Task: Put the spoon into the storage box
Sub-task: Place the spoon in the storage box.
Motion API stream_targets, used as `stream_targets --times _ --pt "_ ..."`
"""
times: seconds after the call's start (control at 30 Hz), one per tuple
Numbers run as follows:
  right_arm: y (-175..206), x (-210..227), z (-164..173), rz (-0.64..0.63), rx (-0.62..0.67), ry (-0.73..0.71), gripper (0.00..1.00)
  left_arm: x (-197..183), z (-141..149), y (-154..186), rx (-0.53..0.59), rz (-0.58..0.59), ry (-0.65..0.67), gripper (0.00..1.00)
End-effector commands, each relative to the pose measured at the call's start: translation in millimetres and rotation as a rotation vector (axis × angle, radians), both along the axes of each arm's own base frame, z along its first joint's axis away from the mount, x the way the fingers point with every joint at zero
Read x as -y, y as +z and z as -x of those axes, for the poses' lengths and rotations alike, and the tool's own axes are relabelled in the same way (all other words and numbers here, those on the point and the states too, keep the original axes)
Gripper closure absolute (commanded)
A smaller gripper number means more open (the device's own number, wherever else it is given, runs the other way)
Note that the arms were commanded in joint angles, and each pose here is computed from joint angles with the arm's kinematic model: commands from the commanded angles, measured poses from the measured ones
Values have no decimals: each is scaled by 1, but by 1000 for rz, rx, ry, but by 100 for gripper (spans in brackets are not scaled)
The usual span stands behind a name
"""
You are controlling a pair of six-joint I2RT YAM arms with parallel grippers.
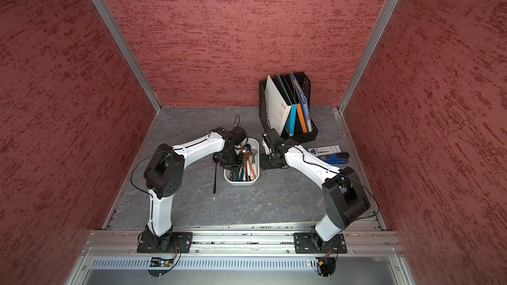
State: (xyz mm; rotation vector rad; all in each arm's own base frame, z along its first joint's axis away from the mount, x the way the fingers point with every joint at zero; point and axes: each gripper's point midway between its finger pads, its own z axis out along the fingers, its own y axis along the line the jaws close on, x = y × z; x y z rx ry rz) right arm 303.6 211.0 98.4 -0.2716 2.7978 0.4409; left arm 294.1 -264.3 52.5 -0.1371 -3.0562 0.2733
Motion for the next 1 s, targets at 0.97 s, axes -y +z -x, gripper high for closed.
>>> stream_targets --times 0.97 --pt "-15 1 -4 44 -23 11 50 -127 -16 48 143 -44 209 53"
